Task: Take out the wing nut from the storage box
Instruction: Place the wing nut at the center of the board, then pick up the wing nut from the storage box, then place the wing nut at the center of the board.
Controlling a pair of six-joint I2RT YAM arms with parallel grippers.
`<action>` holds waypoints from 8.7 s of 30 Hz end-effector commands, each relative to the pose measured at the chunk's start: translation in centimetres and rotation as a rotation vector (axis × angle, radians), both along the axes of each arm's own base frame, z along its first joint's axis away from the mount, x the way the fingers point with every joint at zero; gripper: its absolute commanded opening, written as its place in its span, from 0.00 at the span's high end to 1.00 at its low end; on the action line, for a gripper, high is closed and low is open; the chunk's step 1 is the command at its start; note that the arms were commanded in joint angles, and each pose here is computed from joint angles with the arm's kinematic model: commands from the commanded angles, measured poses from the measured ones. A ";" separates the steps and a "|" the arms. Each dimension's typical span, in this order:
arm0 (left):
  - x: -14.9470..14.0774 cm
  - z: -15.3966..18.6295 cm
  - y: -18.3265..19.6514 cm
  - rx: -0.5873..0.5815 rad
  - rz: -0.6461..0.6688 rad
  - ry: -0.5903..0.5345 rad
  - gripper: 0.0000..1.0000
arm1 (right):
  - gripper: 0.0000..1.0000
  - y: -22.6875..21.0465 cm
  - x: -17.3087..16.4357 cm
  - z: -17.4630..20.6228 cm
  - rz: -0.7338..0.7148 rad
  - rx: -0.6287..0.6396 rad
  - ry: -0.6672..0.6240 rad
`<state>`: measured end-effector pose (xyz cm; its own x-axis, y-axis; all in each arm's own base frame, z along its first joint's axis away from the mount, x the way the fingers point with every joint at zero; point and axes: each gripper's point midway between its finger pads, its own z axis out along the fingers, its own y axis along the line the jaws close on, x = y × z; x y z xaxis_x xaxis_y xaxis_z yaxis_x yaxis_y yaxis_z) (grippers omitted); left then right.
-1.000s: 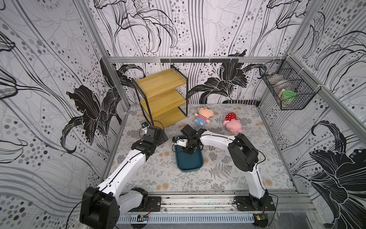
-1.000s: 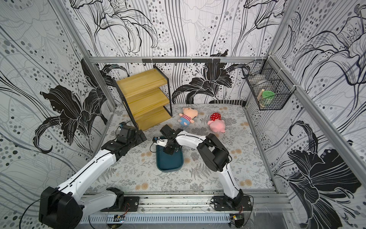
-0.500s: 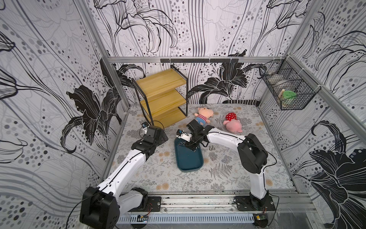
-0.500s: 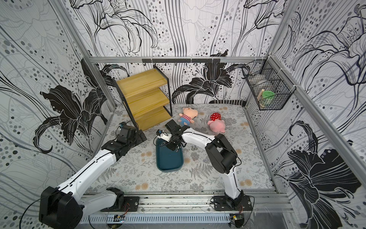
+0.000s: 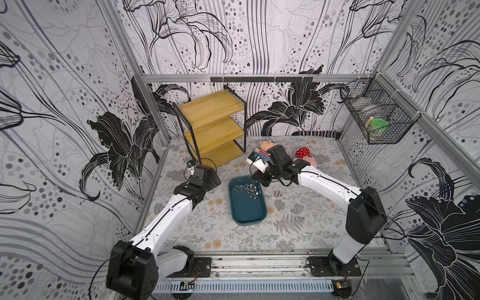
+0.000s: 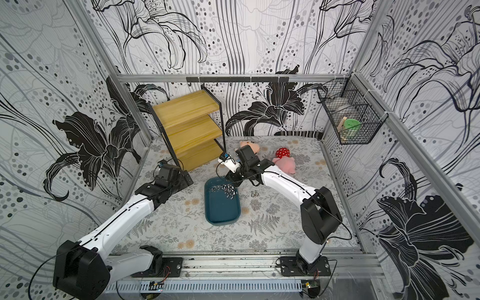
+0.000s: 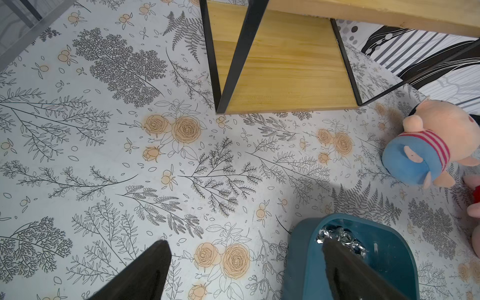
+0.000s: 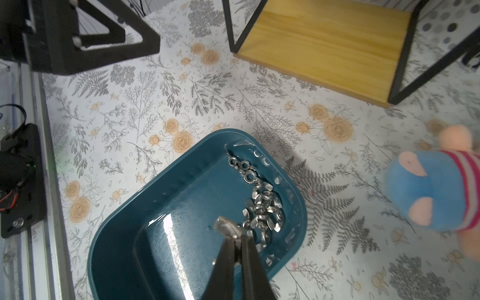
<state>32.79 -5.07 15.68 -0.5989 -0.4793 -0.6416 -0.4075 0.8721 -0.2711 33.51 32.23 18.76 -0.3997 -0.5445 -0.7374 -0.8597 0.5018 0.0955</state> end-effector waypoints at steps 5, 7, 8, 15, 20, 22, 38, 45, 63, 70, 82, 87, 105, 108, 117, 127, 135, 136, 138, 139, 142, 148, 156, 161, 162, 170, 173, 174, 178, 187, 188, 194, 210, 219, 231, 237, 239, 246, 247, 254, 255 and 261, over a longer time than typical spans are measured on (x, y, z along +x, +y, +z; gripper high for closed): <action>1.7 1.6 -0.6 -0.014 -0.017 -0.059 0.04 | 0.94 -7.2 0.2 -0.7 -0.214 -0.012 0.074; 1.9 1.5 -0.7 -0.014 -0.022 -0.056 0.04 | 0.94 -9.5 0.3 -1.7 -0.288 -0.032 0.102; 2.0 1.5 -0.8 -0.015 -0.025 -0.057 0.04 | 0.94 -10.3 0.3 -2.0 -0.317 -0.038 0.112; 2.5 1.0 -2.0 -0.022 -0.053 -0.052 0.04 | 0.93 -14.2 -0.7 -6.5 -0.471 -0.150 0.212; 2.6 1.1 -2.4 -0.020 -0.063 -0.052 0.05 | 0.93 -15.4 -1.3 -9.3 -0.519 -0.206 0.262; 2.6 1.1 -2.4 -0.019 -0.063 -0.052 0.04 | 0.94 -15.9 -1.3 -10.2 -0.531 -0.227 0.277; 2.4 1.2 -2.2 -0.012 -0.057 -0.053 0.04 | 0.93 -16.4 -1.1 -14.7 -0.548 -0.315 0.357; 2.5 1.3 -2.2 -0.010 -0.056 -0.053 0.04 | 0.93 -16.6 -0.8 -16.2 -0.561 -0.343 0.374; 2.4 1.4 -2.0 -0.006 -0.052 -0.053 0.04 | 0.75 -16.6 0.3 -16.3 -0.584 -0.363 0.372; 2.4 1.4 -2.0 -0.006 -0.049 -0.053 0.04 | 0.72 -16.3 1.1 -14.1 -0.594 -0.323 0.329; 2.4 1.1 -3.0 0.002 -0.080 -0.042 0.05 | 0.63 -9.7 1.4 -3.3 -0.473 -0.163 0.146; 2.4 1.0 -3.1 0.000 -0.081 -0.041 0.05 | 0.63 -3.7 -0.5 -0.9 -0.360 -0.106 0.106; 1.7 0.8 -3.1 -0.034 -0.075 -0.046 0.04 | 0.63 4.9 -1.8 -7.2 -0.295 -0.222 0.163; 1.7 0.7 -3.1 -0.036 -0.073 -0.047 0.04 | 0.63 4.2 -1.7 -8.8 -0.322 -0.284 0.178; 1.6 0.4 -3.0 -0.034 -0.072 -0.041 0.04 | 0.64 3.2 -1.2 -11.2 -0.378 -0.357 0.179; 1.5 0.6 -2.9 -0.031 -0.070 -0.043 0.04 | 0.66 2.6 -1.0 -13.5 -0.405 -0.417 0.196; 1.5 0.7 -2.9 -0.027 -0.069 -0.043 0.04 | 0.67 2.6 -0.7 -14.4 -0.414 -0.436 0.201; 1.6 0.8 -2.8 -0.027 -0.069 -0.045 0.04 | 0.67 2.7 -0.7 -14.5 -0.414 -0.439 0.202; 1.6 0.8 -2.8 -0.026 -0.070 -0.046 0.04 | 0.67 2.7 -0.6 -14.8 -0.414 -0.443 0.203; 1.6 0.9 -2.8 -0.026 -0.070 -0.046 0.04 | 0.67 2.7 -0.5 -14.9 -0.415 -0.447 0.204; 1.6 1.0 -2.7 -0.021 -0.068 -0.048 0.04 | 0.68 2.9 -0.4 -15.2 -0.415 -0.454 0.208; 1.6 1.2 -2.6 -0.015 -0.068 -0.048 0.04 | 0.69 2.9 -0.2 -15.8 -0.417 -0.479 0.216; 1.6 1.3 -2.3 -0.015 -0.063 -0.049 0.04 | 0.74 2.7 -0.4 -16.1 -0.422 -0.506 0.229; 1.7 1.3 -2.3 -0.017 -0.063 -0.052 0.04 | 0.79 2.9 -0.4 -16.1 -0.415 -0.496 0.235; 1.7 1.2 -2.4 -0.017 -0.063 -0.050 0.04 | 0.80 2.9 -0.5 -16.2 -0.414 -0.496 0.237; 1.5 1.1 -2.2 -0.016 -0.060 -0.049 0.04 | 0.87 3.2 -0.6 -16.7 -0.404 -0.492 0.249; 1.4 1.0 -2.1 -0.016 -0.058 -0.047 0.04 | 0.90 3.2 -0.7 -16.8 -0.399 -0.494 0.251; 1.4 1.0 -2.1 -0.017 -0.058 -0.049 0.04 | 0.90 3.2 -0.6 -16.8 -0.398 -0.494 0.250; 1.3 1.0 -2.1 -0.018 -0.055 -0.048 0.04 | 0.94 3.5 -0.6 -16.3 -0.392 -0.474 0.249; 1.2 1.0 -2.0 -0.020 -0.052 -0.049 0.04 | 0.97 4.8 -0.7 -13.4 -0.365 -0.367 0.239; 1.2 1.0 -2.0 -0.021 -0.052 -0.050 0.04 | 0.97 4.9 -0.8 -13.0 -0.361 -0.354 0.238; 1.3 0.9 -2.1 -0.020 -0.054 -0.047 0.04 | 0.98 5.1 -1.0 -10.4 -0.357 -0.291 0.220; 1.8 0.7 -2.7 -0.032 -0.069 -0.044 0.04 | 0.98 -0.7 0.1 -2.4 -0.457 -0.145 0.134; 2.0 0.9 -3.1 -0.032 -0.078 -0.046 0.04 | 0.98 -11.4 1.3 -4.1 -0.654 -0.179 0.164; 2.4 1.3 -3.5 -0.027 -0.084 -0.046 0.05 | 0.98 -18.5 0.4 -10.4 -0.777 -0.297 0.270; 2.3 1.6 -3.5 -0.020 -0.083 -0.047 0.05 | 0.98 -18.7 0.4 -12.6 -0.780 -0.326 0.301; 2.3 1.6 -3.4 -0.019 -0.081 -0.047 0.04 | 0.98 -18.7 0.4 -13.2 -0.777 -0.337 0.309; 2.4 1.8 -3.3 -0.015 -0.079 -0.048 0.05 | 0.98 -18.9 0.3 -15.1 -0.775 -0.381 0.338; 2.4 1.8 -3.4 -0.016 -0.078 -0.049 0.05 | 0.98 -18.9 0.3 -15.1 -0.774 -0.381 0.339; 2.7 2.0 -3.5 -0.016 -0.081 -0.051 0.05 | 0.97 -19.1 -0.1 -15.8 -0.774 -0.401 0.354; 2.7 2.0 -3.5 -0.016 -0.081 -0.050 0.05 | 0.97 -19.1 -0.2 -16.0 -0.775 -0.405 0.359; 2.6 2.0 -3.6 -0.016 -0.083 -0.050 0.05 | 0.93 -19.2 -0.3 -16.4 -0.776 -0.412 0.366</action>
